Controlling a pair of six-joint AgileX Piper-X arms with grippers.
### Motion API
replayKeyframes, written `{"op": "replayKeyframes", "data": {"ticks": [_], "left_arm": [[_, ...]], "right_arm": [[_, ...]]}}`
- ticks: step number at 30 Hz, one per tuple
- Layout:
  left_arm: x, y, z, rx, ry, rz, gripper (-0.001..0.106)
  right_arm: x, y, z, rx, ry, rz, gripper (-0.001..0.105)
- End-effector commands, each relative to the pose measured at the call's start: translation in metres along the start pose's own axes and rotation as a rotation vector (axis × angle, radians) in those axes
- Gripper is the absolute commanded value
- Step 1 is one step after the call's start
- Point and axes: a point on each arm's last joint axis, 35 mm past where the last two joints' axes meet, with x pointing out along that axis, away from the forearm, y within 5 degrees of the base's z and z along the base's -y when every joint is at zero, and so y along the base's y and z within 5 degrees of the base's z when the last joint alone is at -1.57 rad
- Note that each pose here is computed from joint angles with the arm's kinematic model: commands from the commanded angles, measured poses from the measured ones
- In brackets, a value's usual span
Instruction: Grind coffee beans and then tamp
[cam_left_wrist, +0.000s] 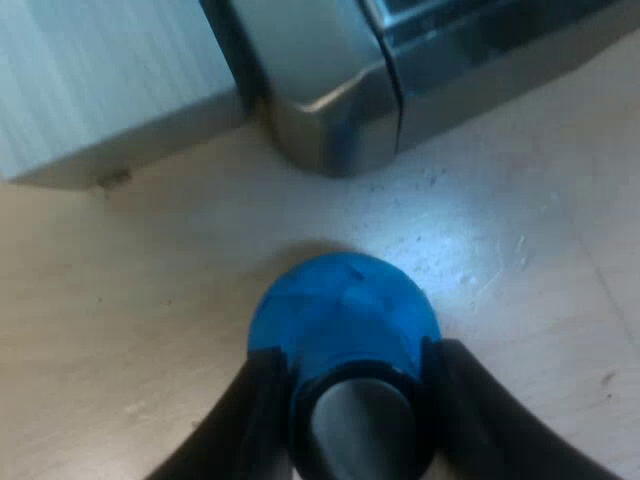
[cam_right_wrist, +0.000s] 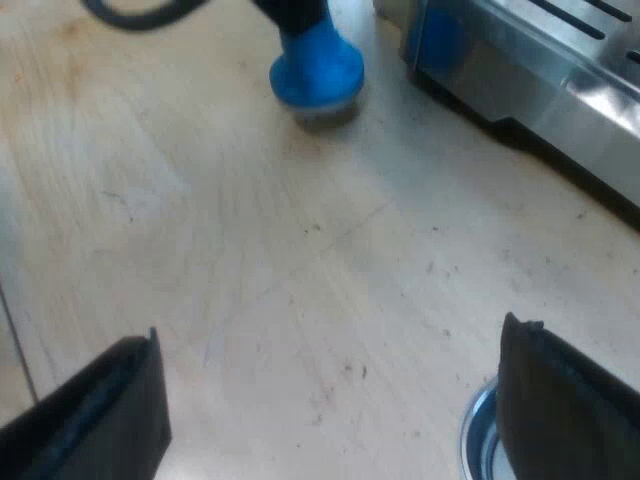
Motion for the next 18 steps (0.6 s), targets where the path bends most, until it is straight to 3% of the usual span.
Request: {"op": "replayKeyframes", "data": {"ticks": [1, 9, 11, 12, 13, 15, 18], "left_arm": [[0.0059, 0.0017, -0.0027, -0.012, 0.007, 0.011, 0.000], [0.0068, 0.0025, -0.0040, -0.018, 0.010, 0.027, 0.003], [0.0068, 0.0026, -0.0049, -0.020, 0.018, 0.028, 0.023], [0.0068, 0.0027, -0.0052, -0.020, 0.021, 0.028, 0.039], [0.0068, 0.0027, -0.0053, -0.020, 0.022, 0.028, 0.045], [0.0068, 0.0025, -0.0053, -0.018, 0.022, 0.023, 0.079], [0.0068, 0.0023, -0.0062, 0.004, 0.030, 0.016, 0.095]], "right_arm": [[0.0055, -0.0009, 0.0077, -0.030, -0.037, 0.026, 0.070], [0.0134, 0.0003, 0.0035, -0.032, -0.019, 0.060, 0.070], [0.0134, 0.0002, 0.0036, -0.032, -0.019, 0.058, 0.070], [0.0134, 0.0002, 0.0036, -0.032, -0.019, 0.058, 0.070], [0.0134, 0.0002, 0.0036, -0.032, -0.019, 0.058, 0.070], [0.0134, 0.0002, 0.0036, -0.032, -0.019, 0.058, 0.070], [0.0134, -0.0001, 0.0035, -0.032, -0.018, 0.050, 0.070]]}}
